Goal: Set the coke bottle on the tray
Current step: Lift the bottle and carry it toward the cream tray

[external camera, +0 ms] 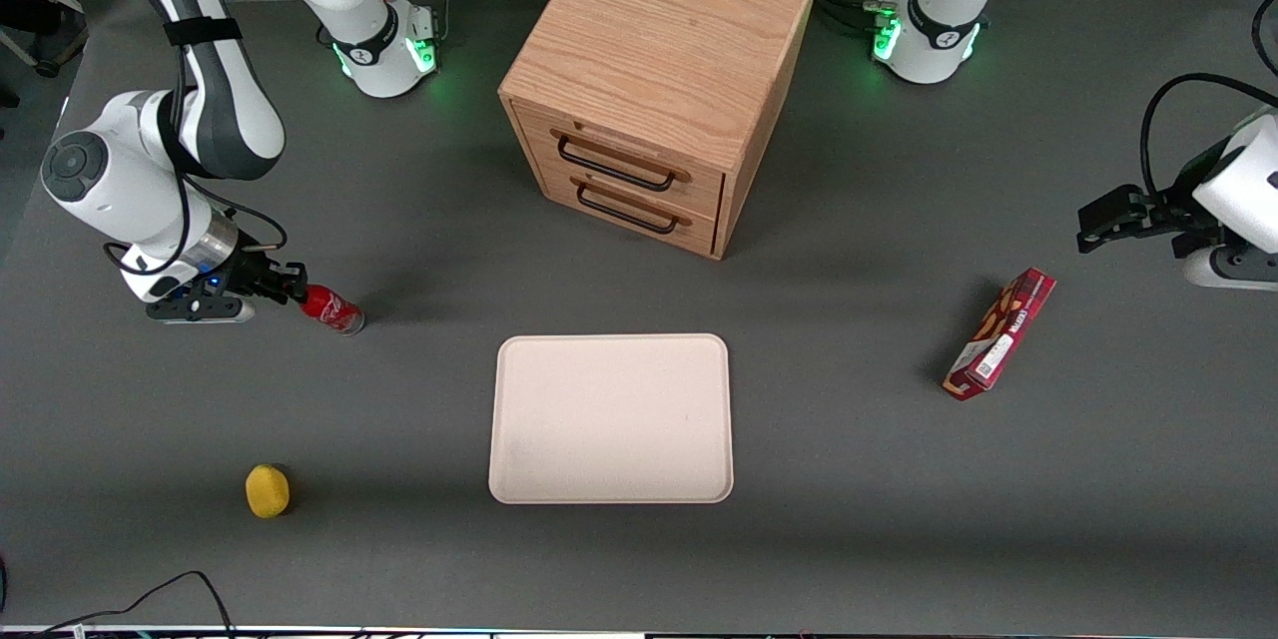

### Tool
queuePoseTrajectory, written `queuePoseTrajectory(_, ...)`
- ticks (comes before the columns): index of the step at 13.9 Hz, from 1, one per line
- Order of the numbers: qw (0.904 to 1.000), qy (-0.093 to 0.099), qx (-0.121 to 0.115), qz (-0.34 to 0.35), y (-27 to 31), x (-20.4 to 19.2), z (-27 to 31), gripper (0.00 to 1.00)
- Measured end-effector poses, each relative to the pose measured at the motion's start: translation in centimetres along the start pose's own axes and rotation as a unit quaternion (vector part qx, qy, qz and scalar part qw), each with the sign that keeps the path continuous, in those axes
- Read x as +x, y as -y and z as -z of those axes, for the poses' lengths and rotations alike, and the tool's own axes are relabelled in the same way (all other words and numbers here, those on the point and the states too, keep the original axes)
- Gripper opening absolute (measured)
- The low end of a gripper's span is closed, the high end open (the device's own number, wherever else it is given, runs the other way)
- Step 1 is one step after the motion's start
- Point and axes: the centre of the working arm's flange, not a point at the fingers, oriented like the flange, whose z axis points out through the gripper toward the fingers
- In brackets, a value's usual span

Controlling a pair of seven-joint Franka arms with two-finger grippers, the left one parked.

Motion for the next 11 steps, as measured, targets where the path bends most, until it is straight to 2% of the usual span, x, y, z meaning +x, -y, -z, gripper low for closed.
queuePoseTrajectory(3, 0.9998, 0.012, 0.011, -0.009, 4.0, 3.8, 3.9, 0.3)
queuePoseTrajectory(5, 0.9996, 0.006, 0.023, -0.015, 7.6, 7.3, 5.7, 0.3)
queuePoseTrajectory(9, 0.9983, 0.002, 0.047, -0.033, 15.5, 13.4, 5.0, 0.3)
queuePoseTrajectory(11, 0.998, 0.004, 0.045, -0.045, 18.9, 15.9, 4.5, 0.3)
